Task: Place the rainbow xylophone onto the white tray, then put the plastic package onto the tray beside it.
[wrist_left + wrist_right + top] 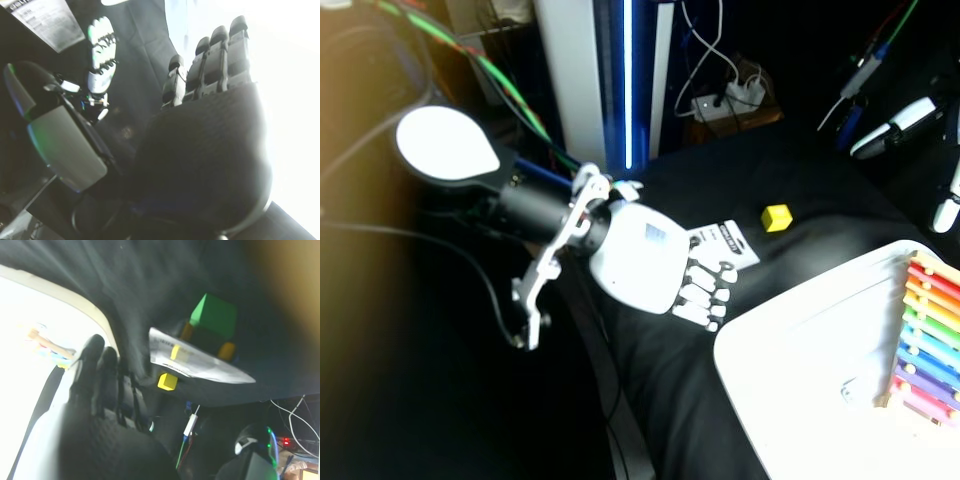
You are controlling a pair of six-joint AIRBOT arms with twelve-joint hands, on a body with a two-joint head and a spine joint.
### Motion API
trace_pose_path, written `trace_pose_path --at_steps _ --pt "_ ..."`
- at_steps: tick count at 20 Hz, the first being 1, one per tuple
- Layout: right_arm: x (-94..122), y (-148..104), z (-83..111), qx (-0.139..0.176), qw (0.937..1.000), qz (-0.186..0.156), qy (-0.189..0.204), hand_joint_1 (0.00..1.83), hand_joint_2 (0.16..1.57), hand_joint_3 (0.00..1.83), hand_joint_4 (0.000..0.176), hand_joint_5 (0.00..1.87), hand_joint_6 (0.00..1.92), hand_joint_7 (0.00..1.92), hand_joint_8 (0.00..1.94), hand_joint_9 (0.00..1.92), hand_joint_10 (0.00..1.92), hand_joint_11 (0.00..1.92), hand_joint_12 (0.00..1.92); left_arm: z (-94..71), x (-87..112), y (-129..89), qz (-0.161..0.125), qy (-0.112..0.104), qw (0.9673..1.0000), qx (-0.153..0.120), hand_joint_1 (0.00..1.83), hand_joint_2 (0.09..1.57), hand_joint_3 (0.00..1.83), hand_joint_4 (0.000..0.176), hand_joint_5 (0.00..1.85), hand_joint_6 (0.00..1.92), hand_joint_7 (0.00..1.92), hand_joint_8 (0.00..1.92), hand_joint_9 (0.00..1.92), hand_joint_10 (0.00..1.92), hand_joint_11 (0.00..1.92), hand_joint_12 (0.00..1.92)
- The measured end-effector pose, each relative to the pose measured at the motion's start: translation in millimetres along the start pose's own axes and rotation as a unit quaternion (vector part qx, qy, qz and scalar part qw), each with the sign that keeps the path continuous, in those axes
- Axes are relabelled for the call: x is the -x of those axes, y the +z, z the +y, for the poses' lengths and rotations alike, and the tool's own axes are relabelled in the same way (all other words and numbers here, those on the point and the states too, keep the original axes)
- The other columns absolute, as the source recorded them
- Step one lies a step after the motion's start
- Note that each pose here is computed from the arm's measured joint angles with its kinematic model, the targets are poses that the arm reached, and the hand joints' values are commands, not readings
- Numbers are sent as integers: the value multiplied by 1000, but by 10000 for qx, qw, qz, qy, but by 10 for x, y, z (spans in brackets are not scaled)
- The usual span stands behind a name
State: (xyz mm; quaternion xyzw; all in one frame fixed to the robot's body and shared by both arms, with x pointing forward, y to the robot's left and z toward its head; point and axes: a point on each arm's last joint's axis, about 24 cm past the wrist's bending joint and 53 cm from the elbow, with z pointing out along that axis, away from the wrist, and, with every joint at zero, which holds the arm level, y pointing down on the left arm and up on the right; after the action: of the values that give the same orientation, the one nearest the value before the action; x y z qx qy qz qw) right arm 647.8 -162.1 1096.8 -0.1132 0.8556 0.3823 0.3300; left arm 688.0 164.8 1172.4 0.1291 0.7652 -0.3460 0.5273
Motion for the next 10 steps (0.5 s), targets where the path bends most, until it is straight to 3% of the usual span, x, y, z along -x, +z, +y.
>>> trace_pose_path --at_steps 3,10 --pt "-53 18 -44 -66 10000 56 -6 594 540 0 0 86 0 138 0 222 3 310 173 -5 -10 -1 4 -29 10000 -9 777 667 6 176 0 0 0 0 0 0 0 0" --pt "-235 186 -73 -69 9996 275 25 595 566 1 0 82 5 139 5 166 5 252 107 -17 -67 17 55 -44 10000 -30 810 650 0 176 0 0 0 0 0 0 0 0"
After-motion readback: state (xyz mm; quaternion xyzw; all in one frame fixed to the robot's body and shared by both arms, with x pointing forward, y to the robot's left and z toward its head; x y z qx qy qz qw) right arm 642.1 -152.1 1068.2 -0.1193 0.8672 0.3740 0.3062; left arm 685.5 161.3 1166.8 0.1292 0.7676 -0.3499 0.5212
